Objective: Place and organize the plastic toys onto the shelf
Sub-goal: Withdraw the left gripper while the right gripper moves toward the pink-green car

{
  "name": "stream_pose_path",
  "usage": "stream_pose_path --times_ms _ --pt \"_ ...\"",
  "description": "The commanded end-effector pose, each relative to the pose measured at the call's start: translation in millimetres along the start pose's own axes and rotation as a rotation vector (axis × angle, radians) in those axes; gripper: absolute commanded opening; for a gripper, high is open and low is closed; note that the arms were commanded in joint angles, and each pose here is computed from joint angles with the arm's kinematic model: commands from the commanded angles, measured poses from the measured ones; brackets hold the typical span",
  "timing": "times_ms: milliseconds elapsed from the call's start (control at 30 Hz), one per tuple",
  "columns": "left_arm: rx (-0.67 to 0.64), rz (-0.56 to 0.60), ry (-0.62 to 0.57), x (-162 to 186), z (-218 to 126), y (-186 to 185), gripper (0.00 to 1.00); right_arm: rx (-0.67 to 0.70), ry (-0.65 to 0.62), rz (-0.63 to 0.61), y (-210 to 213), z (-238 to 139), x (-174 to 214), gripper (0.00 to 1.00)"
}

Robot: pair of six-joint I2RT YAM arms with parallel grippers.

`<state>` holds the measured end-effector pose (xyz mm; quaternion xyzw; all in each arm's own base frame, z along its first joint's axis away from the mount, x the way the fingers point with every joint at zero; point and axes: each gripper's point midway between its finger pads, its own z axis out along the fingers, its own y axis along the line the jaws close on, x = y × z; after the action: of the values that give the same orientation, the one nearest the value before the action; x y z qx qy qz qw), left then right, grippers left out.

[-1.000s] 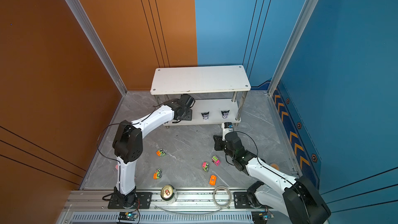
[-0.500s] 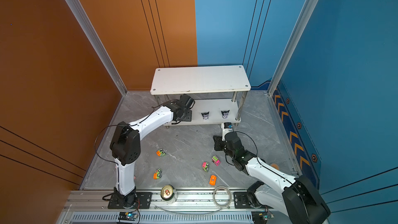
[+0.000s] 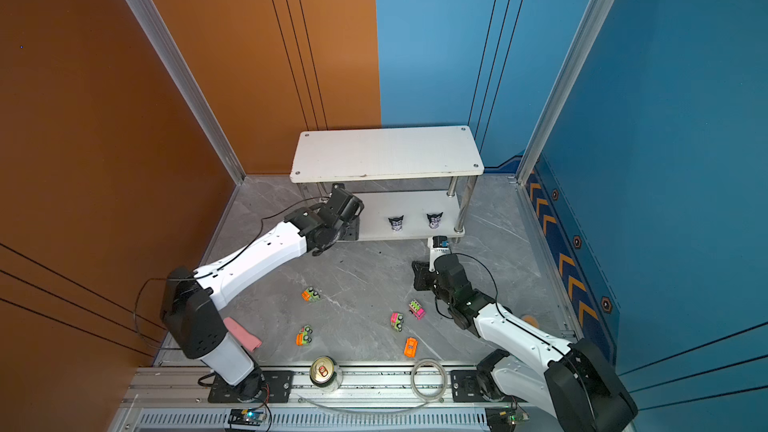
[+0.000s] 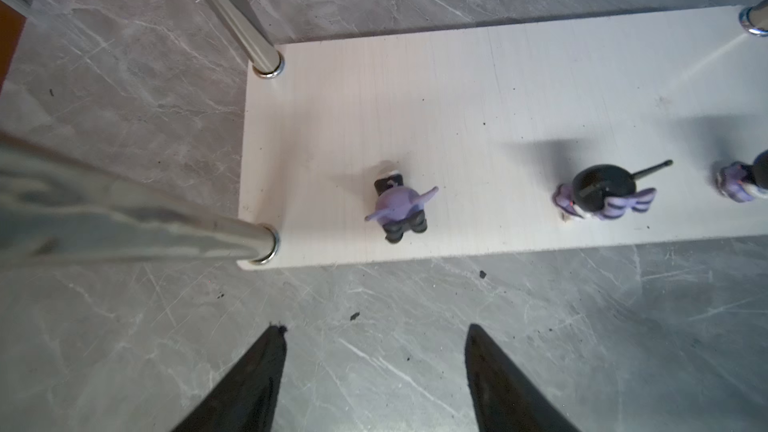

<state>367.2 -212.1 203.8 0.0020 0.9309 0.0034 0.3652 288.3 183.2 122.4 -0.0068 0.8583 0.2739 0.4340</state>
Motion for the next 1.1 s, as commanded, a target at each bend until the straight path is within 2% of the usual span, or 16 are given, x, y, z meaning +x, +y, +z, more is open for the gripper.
stream_pose_path --times_ms 0,133,267,433,633,700,733,767,833,933,1000,1067 --pt "-0.039 0.021 -0.024 18.7 -21.6 9.3 0.69 0.016 -0.034 -0.002 0.2 -4.6 -12.2 0.16" --pt "-0.024 0.042 -0.068 38.1 -48.3 18.1 0.7 0.042 -0.036 -0.021 0.4 -5.0 -9.9 0.16" --pt "0.013 0.016 -0.12 52.9 -66.0 36.1 0.99 0.129 -0.001 -0.091 -2.4 -19.4 1.0 0.16" --pt "0.114 -0.047 -0.18 72.0 -61.5 45.3 0.98 0.217 0.019 -0.143 -15.8 -58.1 17.1 0.16" --pt "0.182 -0.065 -0.219 78.7 -63.3 51.3 0.98 0.402 0.003 -0.058 -61.7 -114.1 21.1 0.22" --pt "0.205 -0.069 -0.221 83.5 -60.7 51.0 0.98 0.454 0.067 -0.025 -70.2 -123.8 28.5 0.29" --pt "0.221 -0.069 -0.217 88.2 -57.3 49.9 0.98 0.474 0.114 -0.004 -73.2 -125.4 33.1 0.37" --pt "0.239 -0.072 -0.207 93.5 -53.7 48.8 0.98 0.477 0.17 0.012 -72.5 -124.0 39.7 0.49" --pt "0.26 -0.089 -0.192 102.4 -45.2 48.5 0.98 0.445 0.271 0.03 -62.6 -115.4 52.2 0.62" --pt "0.316 -0.119 -0.171 113.7 -31.8 43.1 0.99 0.388 0.38 0.044 -44.7 -99.0 67.7 0.61" --pt "0.338 -0.124 -0.15 122.7 -23.5 39.7 0.98 0.371 0.407 0.023 -32.3 -89.8 73.0 0.54" --pt "0.355 -0.124 -0.134 130.6 -15.8 36.5 0.96 0.36 0.41 0.002 -23.0 -84.1 74.2 0.52"
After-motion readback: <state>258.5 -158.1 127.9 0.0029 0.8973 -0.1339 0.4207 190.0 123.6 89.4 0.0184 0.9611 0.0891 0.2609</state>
